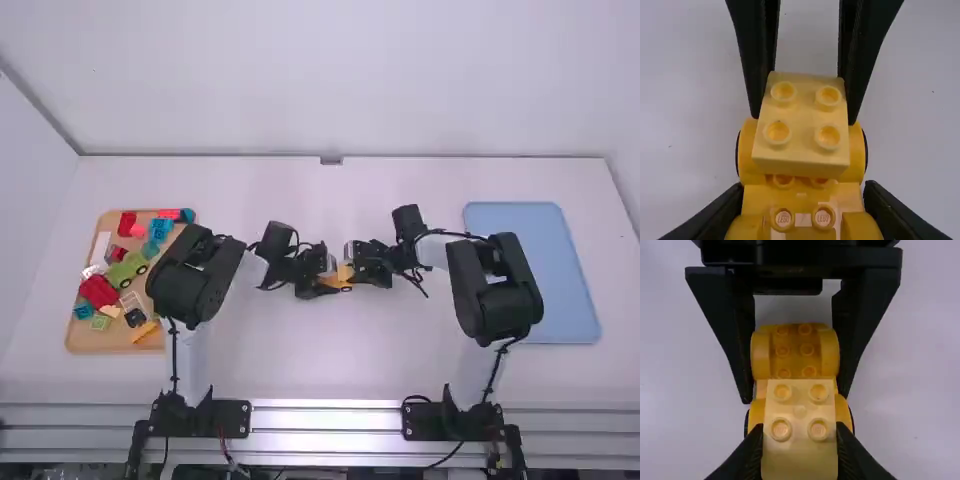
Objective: Assemble lego blocks to make yellow taxi
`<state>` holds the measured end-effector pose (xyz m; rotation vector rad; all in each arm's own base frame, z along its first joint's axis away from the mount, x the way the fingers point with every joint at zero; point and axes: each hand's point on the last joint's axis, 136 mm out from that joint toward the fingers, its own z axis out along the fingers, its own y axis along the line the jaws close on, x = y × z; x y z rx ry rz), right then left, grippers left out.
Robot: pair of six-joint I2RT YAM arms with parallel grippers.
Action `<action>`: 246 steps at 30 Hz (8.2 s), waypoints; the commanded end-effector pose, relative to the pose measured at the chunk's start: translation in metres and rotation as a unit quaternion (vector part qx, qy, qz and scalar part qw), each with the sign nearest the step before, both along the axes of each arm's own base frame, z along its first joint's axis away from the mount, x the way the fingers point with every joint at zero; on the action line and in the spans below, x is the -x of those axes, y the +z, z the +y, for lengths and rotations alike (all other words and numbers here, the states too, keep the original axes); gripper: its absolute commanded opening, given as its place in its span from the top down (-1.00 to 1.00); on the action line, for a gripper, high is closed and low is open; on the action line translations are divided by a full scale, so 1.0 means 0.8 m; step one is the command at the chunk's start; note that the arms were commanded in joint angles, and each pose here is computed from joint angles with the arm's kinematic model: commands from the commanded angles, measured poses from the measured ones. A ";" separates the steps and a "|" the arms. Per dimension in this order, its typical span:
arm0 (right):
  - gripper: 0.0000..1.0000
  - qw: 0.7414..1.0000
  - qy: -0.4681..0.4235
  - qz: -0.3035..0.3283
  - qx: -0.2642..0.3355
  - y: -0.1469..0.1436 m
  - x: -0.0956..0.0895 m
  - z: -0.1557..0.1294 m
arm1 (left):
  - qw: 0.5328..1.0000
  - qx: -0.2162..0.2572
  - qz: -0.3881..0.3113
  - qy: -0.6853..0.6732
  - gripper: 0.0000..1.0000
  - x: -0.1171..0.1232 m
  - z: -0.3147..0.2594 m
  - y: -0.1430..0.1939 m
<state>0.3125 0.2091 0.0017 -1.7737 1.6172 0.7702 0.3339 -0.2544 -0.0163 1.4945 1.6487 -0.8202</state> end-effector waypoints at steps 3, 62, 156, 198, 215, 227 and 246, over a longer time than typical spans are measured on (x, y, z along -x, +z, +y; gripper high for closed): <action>1.00 1.000 -0.001 0.020 0.024 -0.017 0.010 -0.002 | 0.997 -0.061 0.027 0.027 0.24 0.012 0.020 -0.044; 0.42 0.999 -0.024 0.023 -0.013 -0.007 -0.001 -0.013 | 0.997 -0.060 0.031 0.033 0.17 0.010 0.022 -0.045; 1.00 0.997 -0.035 0.073 0.008 -0.007 -0.001 0.007 | 0.995 -0.075 0.040 0.042 0.30 0.011 0.030 -0.051; 1.00 0.990 0.014 0.022 -0.142 0.057 -0.011 0.011 | 0.996 -0.075 0.039 0.043 0.35 0.010 0.030 -0.051; 1.00 0.991 -0.037 0.120 -0.039 -0.029 0.009 0.018 | 0.996 -0.074 0.038 0.042 0.36 0.010 0.030 -0.050; 1.00 0.986 -0.076 0.145 -0.029 -0.075 0.037 -0.004 | 0.995 -0.076 0.047 0.041 0.37 0.005 0.027 -0.047; -0.97 0.997 -0.043 -0.003 -0.064 0.125 -0.053 -0.037 | 0.995 -0.083 0.041 0.031 0.30 0.008 0.029 -0.049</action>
